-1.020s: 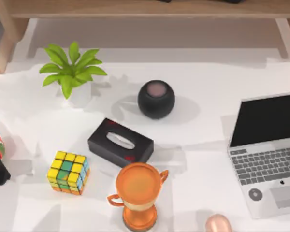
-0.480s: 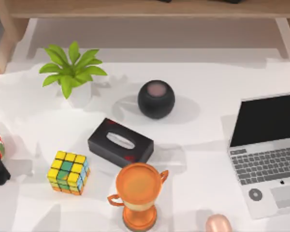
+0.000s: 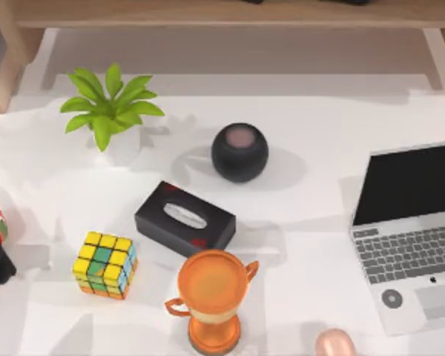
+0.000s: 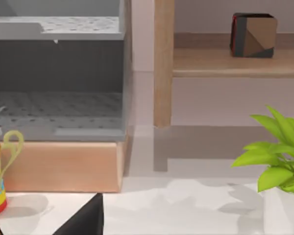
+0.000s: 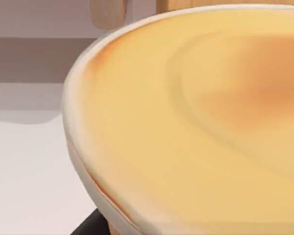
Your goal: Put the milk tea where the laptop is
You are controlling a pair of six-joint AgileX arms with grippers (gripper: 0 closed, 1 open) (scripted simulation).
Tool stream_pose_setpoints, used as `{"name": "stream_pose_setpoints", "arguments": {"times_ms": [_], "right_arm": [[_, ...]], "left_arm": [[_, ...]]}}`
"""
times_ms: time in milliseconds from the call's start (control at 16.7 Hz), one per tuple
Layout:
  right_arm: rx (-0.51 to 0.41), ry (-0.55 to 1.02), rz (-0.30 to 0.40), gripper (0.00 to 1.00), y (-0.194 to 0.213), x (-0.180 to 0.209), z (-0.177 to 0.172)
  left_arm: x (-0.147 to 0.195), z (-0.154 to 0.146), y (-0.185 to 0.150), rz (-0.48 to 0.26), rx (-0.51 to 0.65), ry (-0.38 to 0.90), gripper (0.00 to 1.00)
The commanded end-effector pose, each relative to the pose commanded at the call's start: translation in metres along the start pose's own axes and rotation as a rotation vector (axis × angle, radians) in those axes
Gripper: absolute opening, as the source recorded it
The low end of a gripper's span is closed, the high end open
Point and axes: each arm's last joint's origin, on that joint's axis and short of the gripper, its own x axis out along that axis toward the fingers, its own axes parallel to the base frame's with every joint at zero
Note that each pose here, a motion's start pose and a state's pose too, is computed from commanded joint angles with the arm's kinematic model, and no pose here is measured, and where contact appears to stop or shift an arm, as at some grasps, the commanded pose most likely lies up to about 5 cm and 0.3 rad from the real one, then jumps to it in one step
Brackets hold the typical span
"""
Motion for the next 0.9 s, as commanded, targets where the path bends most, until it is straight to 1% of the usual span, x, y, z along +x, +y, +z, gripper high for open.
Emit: {"name": "stream_pose_setpoints", "arguments": {"times_ms": [540,600,900], "right_arm": [[0.0,0.0,0.0,0.02,0.0,0.0,0.0],[0.0,0.0,0.0,0.0,0.0,0.0,0.0],[0.0,0.0,0.0,0.0,0.0,0.0,0.0]], "left_arm": [[0.0,0.0,0.0,0.0,0.0,0.0,1.0],[0.0,0.0,0.0,0.0,0.0,0.0,1.0],[0.0,0.0,0.0,0.0,0.0,0.0,1.0]]}}
